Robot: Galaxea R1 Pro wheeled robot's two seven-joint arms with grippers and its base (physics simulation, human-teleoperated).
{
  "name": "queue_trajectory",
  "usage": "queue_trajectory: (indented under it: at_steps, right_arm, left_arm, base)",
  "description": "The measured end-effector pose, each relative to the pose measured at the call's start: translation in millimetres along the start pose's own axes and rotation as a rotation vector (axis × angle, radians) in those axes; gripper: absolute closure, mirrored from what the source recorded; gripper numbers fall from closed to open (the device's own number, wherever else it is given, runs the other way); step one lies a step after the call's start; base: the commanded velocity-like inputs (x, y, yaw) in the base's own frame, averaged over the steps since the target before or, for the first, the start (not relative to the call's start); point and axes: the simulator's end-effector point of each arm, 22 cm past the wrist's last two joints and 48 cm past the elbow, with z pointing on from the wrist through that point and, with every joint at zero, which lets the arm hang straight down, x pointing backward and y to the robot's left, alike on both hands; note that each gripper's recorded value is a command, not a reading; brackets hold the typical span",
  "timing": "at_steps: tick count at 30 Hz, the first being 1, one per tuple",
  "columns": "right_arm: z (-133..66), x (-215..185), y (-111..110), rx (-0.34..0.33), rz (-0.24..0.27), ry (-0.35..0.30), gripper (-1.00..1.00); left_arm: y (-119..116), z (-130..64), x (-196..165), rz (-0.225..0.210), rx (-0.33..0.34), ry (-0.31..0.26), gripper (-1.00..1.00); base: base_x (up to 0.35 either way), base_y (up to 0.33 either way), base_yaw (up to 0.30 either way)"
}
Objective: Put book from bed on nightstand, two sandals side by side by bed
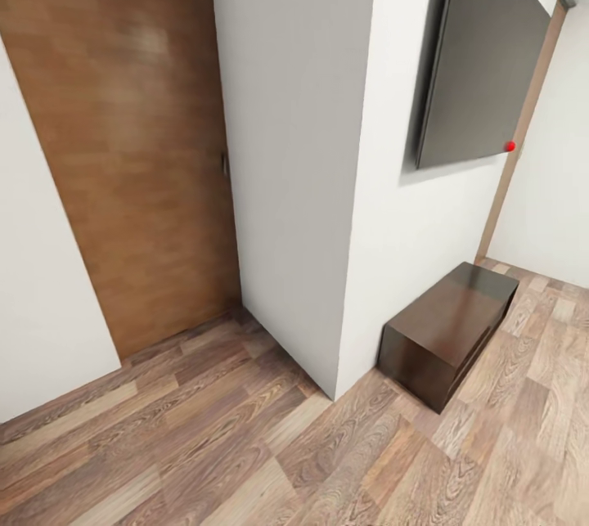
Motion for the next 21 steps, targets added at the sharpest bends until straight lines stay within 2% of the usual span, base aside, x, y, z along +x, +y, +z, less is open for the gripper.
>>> queue_trajectory:
  at_steps: [11, 21]
  right_arm:
    - [0.0, -0.3, 0.0, 0.000, 0.000, -0.001, -1.00]
    - [0.0, -0.1, -0.1, 0.000, 0.000, 0.000, -1.00]
  left_arm:
    - [0.0, 0.0, 0.0, 0.000, 0.000, 0.000, -1.00]
    - [0.0, 0.0, 0.0, -0.001, 0.000, 0.000, -1.00]
  base:
    - [0.006, 0.002, -0.221]
    - [0.102, 0.087, -0.220]
